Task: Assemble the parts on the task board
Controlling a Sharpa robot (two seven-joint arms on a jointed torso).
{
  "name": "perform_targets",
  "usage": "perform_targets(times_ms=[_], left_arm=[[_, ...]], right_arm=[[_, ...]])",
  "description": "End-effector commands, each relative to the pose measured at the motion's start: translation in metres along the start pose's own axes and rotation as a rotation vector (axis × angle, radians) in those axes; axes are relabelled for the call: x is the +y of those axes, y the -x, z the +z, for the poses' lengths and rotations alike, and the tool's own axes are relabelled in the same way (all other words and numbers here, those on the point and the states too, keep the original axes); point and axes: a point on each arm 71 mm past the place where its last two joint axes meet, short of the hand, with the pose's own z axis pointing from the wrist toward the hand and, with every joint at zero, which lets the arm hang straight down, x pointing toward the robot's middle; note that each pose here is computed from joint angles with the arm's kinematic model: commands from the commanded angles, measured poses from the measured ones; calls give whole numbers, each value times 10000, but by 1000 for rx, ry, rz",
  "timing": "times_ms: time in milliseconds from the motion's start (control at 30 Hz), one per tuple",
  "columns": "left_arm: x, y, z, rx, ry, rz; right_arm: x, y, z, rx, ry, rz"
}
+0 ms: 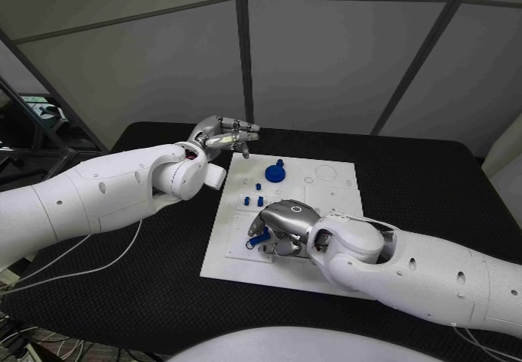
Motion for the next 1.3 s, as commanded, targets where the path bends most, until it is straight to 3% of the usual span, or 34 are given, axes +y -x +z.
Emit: perform_targets(times_ms=[33,867,1300], left_arm=[[-14,-7,1,10,-3,-5],[-7,-12,-2,20,10,-8],[-4,-15,-5,26,17,-9]], right_arm=[[4,8,13,-1,-6,-30],[-66,-41,56,51,-47,-92],[-68,-43,68,50,-53,-112]])
